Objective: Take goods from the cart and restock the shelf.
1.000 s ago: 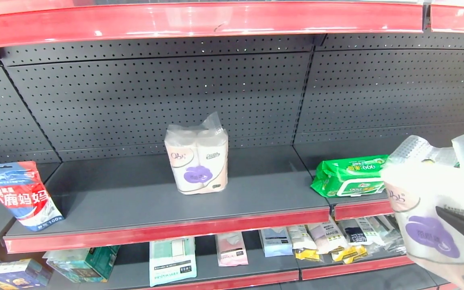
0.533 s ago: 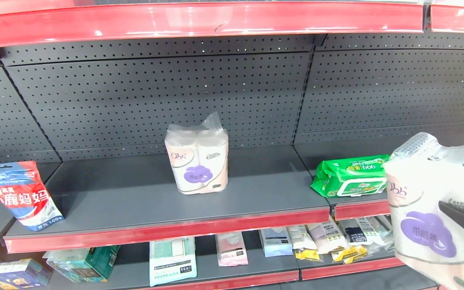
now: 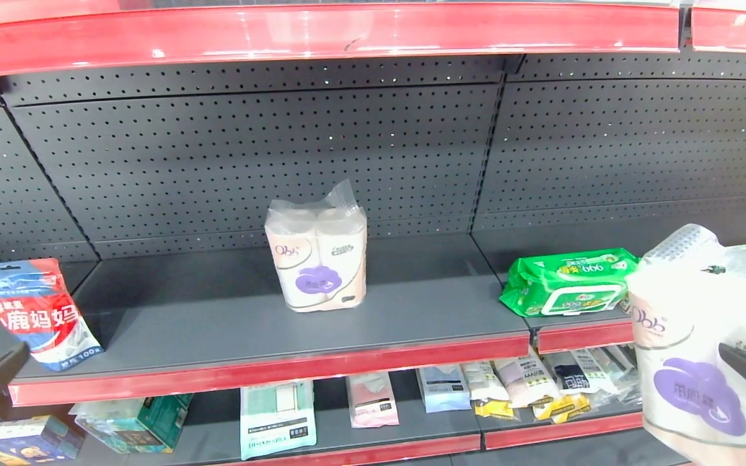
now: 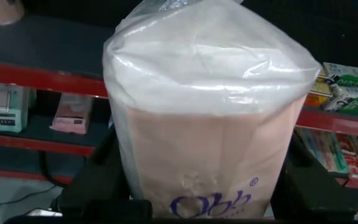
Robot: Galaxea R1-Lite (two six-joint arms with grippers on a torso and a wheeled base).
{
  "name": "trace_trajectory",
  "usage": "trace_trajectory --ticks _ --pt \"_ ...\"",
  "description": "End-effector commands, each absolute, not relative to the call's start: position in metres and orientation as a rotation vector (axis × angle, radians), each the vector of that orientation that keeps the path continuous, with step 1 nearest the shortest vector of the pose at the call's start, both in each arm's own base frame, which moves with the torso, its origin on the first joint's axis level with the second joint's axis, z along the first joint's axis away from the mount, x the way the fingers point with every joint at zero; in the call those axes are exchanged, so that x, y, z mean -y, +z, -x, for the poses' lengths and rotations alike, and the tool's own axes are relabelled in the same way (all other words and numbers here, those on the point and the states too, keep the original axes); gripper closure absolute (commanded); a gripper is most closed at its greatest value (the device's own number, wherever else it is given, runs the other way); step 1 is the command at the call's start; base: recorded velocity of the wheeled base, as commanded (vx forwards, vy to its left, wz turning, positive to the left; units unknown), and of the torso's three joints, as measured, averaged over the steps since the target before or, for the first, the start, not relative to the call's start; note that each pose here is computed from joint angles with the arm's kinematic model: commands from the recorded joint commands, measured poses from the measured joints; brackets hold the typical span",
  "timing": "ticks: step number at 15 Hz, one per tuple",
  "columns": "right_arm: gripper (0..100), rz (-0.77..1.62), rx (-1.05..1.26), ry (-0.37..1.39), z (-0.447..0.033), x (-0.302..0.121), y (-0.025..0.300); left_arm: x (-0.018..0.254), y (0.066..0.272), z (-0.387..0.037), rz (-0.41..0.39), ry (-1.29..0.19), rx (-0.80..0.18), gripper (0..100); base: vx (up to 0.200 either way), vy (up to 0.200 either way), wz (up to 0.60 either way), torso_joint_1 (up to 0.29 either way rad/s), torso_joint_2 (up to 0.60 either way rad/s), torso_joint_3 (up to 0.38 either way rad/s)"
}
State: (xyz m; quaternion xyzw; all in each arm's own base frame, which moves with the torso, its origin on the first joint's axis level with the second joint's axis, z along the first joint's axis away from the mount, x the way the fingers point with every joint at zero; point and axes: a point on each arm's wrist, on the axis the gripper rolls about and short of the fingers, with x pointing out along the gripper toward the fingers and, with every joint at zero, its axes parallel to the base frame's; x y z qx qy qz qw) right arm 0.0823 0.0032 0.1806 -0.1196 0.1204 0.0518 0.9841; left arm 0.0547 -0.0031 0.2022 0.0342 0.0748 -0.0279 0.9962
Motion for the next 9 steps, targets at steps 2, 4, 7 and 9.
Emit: trace_trajectory --ticks 2,4,7,9 --pt "100 0.243 -0.24 0.102 -0.086 -0.003 0.185 0.007 0.184 -0.129 -0.189 -0.3 -0.388 0 0.0 0.0 0.0 0.0 0.0 0.0" --pt "100 0.243 -0.247 0.098 -0.088 -0.003 0.185 0.004 0.176 -0.162 -0.268 -0.441 -0.401 0 0.0 0.0 0.0 0.0 0.0 0.0" --pt "100 0.244 -0.272 0.094 -0.09 -0.003 0.182 -0.003 0.172 -0.214 -0.314 -0.657 -0.38 0 0.0 0.0 0.0 0.0 0.0 0.0" --pt "100 0.247 -0.288 0.09 -0.093 -0.003 0.181 -0.008 0.17 -0.254 -0.332 -0.745 -0.349 0 0.0 0.0 0.0 0.0 0.0 0.0"
